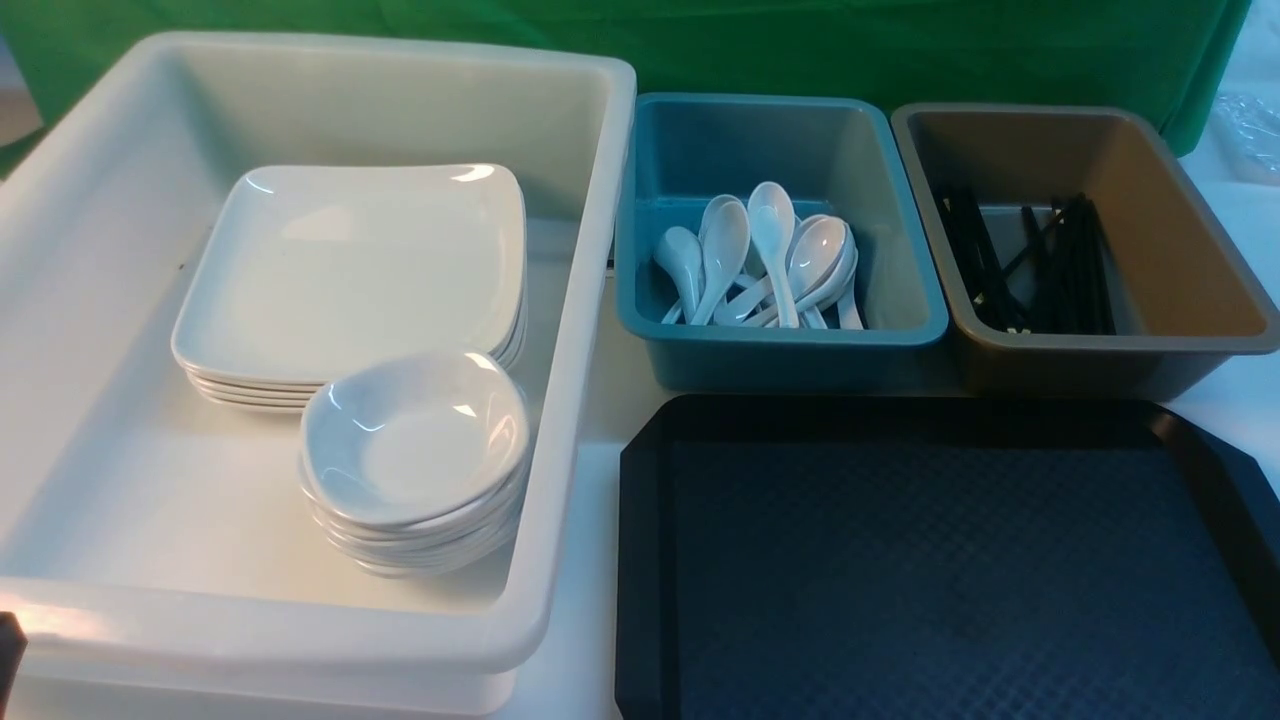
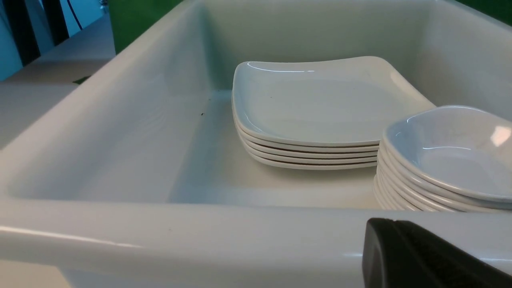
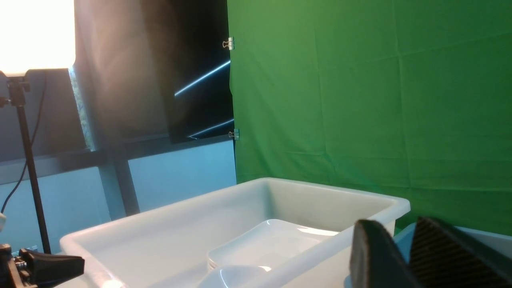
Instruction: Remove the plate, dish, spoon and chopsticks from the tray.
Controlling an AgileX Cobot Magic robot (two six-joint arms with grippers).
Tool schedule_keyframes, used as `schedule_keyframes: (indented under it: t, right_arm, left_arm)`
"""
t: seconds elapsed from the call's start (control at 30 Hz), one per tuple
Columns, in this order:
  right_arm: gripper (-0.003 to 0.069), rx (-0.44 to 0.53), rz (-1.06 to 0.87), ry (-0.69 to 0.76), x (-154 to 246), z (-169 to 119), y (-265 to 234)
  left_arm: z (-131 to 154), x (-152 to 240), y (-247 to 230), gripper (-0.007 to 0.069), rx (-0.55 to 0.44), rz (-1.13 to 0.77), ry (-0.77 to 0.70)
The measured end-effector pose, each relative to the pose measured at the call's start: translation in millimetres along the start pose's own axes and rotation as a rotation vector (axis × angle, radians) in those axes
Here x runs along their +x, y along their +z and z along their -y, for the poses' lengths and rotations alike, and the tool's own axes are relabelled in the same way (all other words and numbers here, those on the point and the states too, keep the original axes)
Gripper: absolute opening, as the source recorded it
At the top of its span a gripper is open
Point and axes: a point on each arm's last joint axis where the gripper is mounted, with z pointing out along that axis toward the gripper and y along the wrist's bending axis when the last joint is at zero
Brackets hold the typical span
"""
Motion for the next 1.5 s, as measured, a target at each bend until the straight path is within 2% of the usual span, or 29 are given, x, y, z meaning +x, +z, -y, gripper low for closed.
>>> schedule_keyframes:
  t: [0.17, 0.4, 0.73, 0.83, 0.87, 0.9, 1.0, 1.07, 1.17, 1.33, 1.5]
  right_arm:
    - [0.0202, 0.014, 0.004, 0.016, 0, 1, 0]
    - [0.0221, 0.038, 0.006, -0.068, -1, 3, 0]
    - [0.0235, 0.061, 0.010, -0.106, -1, 5, -3]
    - [0.0237, 0.189, -0.046, -0.162, 3, 12, -6]
    - [0.0237, 0.198, -0.052, -0.164, 4, 13, -6]
    - [0.0237, 0.279, -0.122, -0.197, 10, 18, -7]
    - [0.0237, 0.426, -0.285, -0.256, 27, 27, -14]
    - [0.0237, 0.469, -0.336, -0.273, 34, 30, -18]
    - [0.0237, 0.599, -0.467, -0.298, 68, 38, -35]
    - [0.0237, 0.693, -0.575, -0.224, 98, 44, -47]
    - [0.0237, 0.697, -0.584, -0.210, 100, 44, -48]
  left_arm:
    - [0, 0, 0, 0.0002, 0.000, 0.000, 0.002]
    - [0, 0, 0, 0.0002, 0.000, 0.000, 0.014]
    - [0, 0, 0, 0.0002, 0.000, -0.001, 0.015]
    - [0, 0, 0, 0.0002, -0.001, -0.001, 0.015]
    - [0, 0, 0, 0.0002, -0.001, -0.001, 0.015]
    - [0, 0, 0, 0.0002, -0.001, -0.001, 0.015]
    - [0, 0, 0, 0.0002, -0.001, -0.001, 0.015]
    - [0, 0, 0, 0.0002, -0.001, -0.001, 0.015]
    - [0, 0, 0, 0.0002, -0.001, -0.001, 0.015]
    - [0, 0, 0, 0.0002, -0.001, -0.001, 0.015]
    - [0, -1, 0, 0.0002, -0.001, 0.006, 0.015]
